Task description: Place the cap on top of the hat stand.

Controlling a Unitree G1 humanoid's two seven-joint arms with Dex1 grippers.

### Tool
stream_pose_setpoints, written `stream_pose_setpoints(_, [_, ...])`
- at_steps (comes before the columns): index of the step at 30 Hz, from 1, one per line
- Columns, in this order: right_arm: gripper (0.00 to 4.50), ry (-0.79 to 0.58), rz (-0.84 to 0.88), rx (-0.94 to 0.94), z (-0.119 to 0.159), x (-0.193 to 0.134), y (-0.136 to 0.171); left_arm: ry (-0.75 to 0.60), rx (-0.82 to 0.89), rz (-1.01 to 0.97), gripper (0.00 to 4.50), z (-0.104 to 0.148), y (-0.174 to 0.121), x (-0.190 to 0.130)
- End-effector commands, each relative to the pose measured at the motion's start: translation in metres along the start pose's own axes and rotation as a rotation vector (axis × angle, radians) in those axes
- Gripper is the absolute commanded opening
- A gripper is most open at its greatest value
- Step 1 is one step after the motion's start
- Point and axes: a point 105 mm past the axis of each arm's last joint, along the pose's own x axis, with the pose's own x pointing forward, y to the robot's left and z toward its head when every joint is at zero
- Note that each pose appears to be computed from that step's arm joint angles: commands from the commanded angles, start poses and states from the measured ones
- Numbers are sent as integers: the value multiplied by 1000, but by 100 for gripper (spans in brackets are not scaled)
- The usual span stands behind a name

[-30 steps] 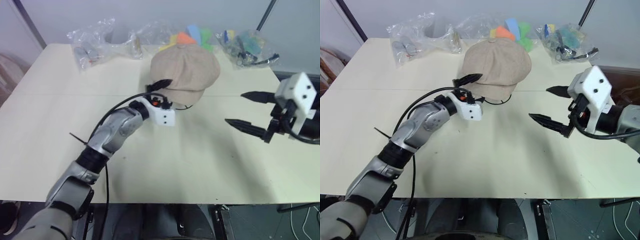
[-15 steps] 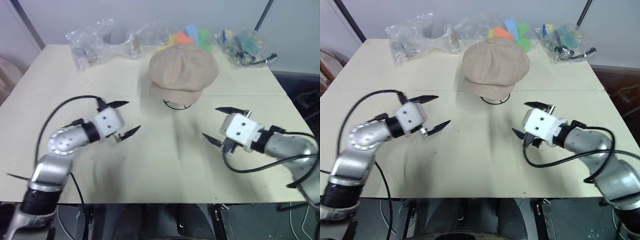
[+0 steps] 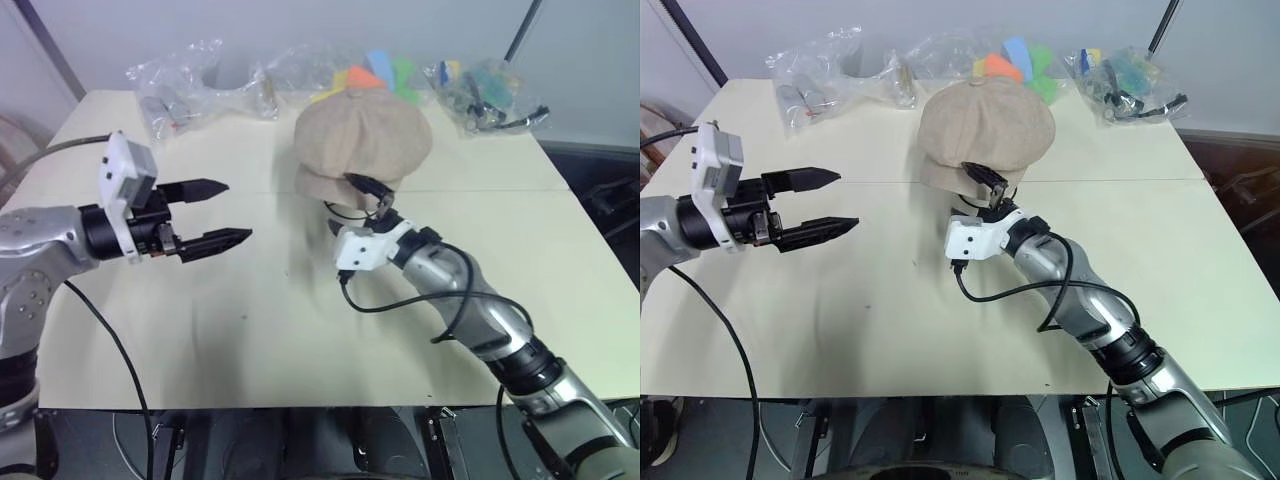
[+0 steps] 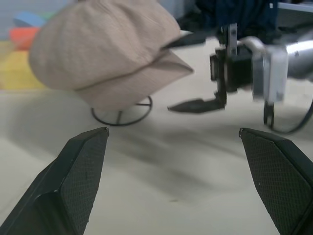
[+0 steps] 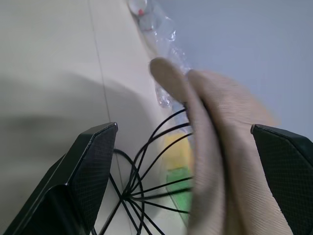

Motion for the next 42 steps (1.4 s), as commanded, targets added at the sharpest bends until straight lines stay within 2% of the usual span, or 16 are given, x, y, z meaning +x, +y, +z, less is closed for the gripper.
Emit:
stream_pose_setpoints(1, [358, -13, -60, -39, 2, 4, -12, -27, 38, 18, 450, 12, 3, 0])
stream_pose_setpoints(2, [315, -10, -66, -35, 1, 3, -12, -31, 40, 21, 450, 14, 4, 0])
stream_pose_setpoints(7, [34, 2, -105, -32, -2, 3, -20, -29, 55, 34, 450, 14, 8, 2])
stream_pose_setpoints(8, [6, 0, -118, -31, -1, 3, -23, -30, 54, 34, 450, 14, 8, 2])
stream_pose_setpoints(12, [6, -43, -144, -36, 7, -1, -35, -36, 52, 34, 450, 13, 9, 3])
stream_pose_setpoints(18, [6, -186, -129, -10, 9, -17, -54, -38, 51, 40, 450, 12, 11, 2])
stream_pose_setpoints(25, [6, -273, -15, -67, -21, -20, -47, -54, 50, 47, 450, 13, 13, 2])
stream_pose_setpoints(29, [6, -263, 23, -35, -45, -13, -35, -62, 57, 47, 450, 16, 12, 1])
stream_pose_setpoints(33, [6, -254, 26, -30, -55, -8, -32, -62, 58, 45, 450, 17, 11, 0])
stream_pose_setpoints(37, [152, -239, 42, -2, -60, -11, -29, -52, 63, 45, 450, 17, 11, -1])
stream_pose_setpoints(39, [267, -231, 38, -14, -61, -15, -29, -49, 61, 46, 450, 17, 12, -2])
stream_pose_setpoints(42, [416, -200, 35, -35, -66, -22, -30, -46, 61, 46, 450, 17, 13, -2])
